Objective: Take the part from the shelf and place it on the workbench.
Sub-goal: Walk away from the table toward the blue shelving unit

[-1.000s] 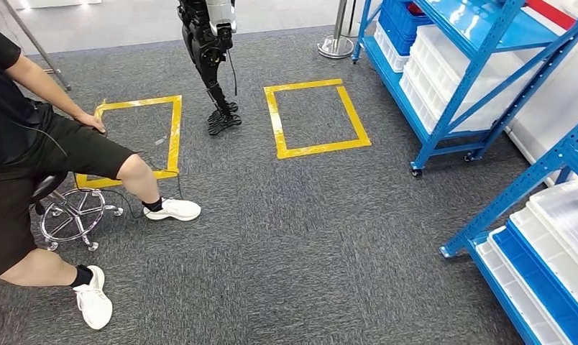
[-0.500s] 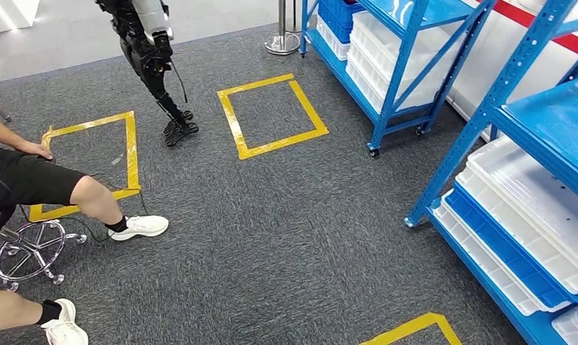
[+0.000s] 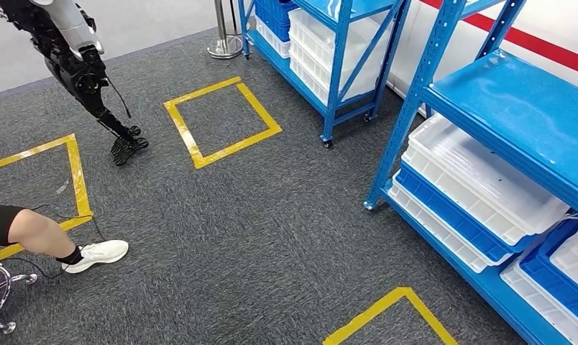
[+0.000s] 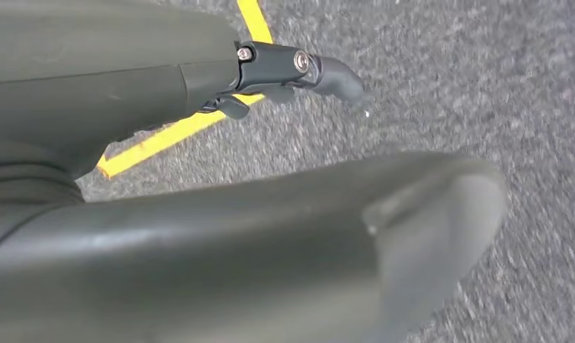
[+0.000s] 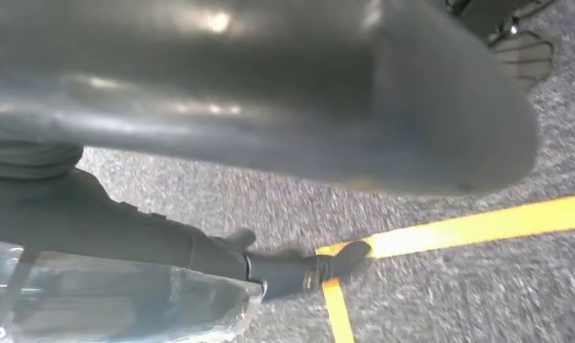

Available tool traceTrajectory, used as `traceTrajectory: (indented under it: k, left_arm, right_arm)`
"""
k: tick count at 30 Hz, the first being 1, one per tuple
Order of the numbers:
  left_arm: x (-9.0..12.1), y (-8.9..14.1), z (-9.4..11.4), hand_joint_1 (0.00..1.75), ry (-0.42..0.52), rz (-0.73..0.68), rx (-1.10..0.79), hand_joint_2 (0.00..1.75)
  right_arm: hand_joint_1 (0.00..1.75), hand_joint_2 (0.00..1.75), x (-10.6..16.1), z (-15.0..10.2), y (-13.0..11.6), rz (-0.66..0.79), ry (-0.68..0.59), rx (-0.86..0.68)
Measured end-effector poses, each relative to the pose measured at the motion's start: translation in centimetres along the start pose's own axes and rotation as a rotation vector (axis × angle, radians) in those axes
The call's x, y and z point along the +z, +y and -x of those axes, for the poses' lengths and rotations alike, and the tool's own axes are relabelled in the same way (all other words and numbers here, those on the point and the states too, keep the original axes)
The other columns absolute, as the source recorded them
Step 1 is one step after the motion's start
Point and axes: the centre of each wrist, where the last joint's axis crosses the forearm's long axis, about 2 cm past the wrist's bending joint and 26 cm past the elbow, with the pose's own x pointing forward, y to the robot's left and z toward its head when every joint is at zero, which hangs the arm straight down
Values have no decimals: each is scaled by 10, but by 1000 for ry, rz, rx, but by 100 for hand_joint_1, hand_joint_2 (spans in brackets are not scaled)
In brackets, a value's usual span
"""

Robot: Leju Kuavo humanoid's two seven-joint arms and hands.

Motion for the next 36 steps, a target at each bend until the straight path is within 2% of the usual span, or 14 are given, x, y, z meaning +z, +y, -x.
traceTrajectory:
  k: [36]
  left_arm:
    - [1, -3, 0, 0, 1, -4, 1, 0]
  right_arm:
    - [0, 0, -1, -3, -3, 5, -5, 5]
